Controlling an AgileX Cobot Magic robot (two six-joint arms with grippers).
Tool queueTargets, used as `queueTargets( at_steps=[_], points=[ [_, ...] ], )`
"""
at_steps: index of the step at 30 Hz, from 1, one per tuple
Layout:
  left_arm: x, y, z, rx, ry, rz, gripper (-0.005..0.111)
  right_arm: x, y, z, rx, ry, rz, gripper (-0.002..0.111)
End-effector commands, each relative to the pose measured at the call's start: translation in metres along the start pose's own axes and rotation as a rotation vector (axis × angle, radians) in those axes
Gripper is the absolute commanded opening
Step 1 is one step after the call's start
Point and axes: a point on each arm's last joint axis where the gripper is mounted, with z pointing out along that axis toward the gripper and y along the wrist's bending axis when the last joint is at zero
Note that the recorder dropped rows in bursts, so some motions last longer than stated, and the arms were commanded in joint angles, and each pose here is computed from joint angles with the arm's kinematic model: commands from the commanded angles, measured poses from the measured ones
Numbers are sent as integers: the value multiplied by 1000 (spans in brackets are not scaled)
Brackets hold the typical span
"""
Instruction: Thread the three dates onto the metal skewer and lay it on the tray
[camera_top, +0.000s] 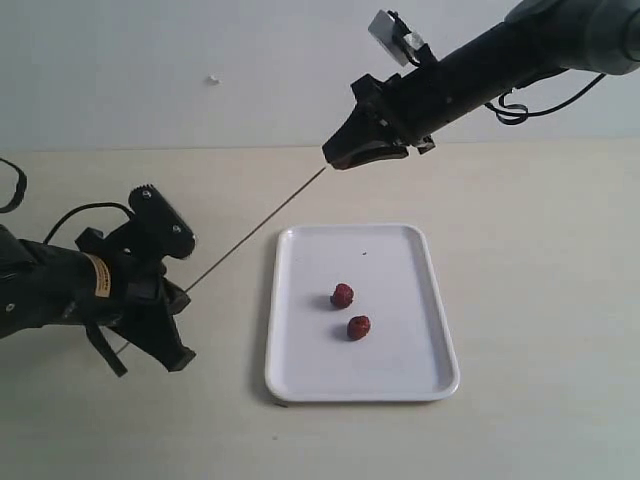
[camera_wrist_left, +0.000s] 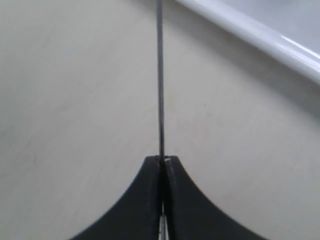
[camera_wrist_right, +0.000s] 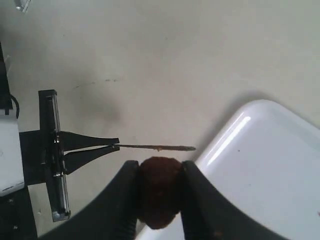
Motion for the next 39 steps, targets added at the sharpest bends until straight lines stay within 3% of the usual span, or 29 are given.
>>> queueTargets(
  at_steps=[1,39],
  points=[
    [-2,1,0,-6,-38,5,0,-3,4,-5,-7,-22,-3,27],
    [4,-5,-9,-2,-81,43,0,-3,3,-5,4,-13,-34,27]
  ],
)
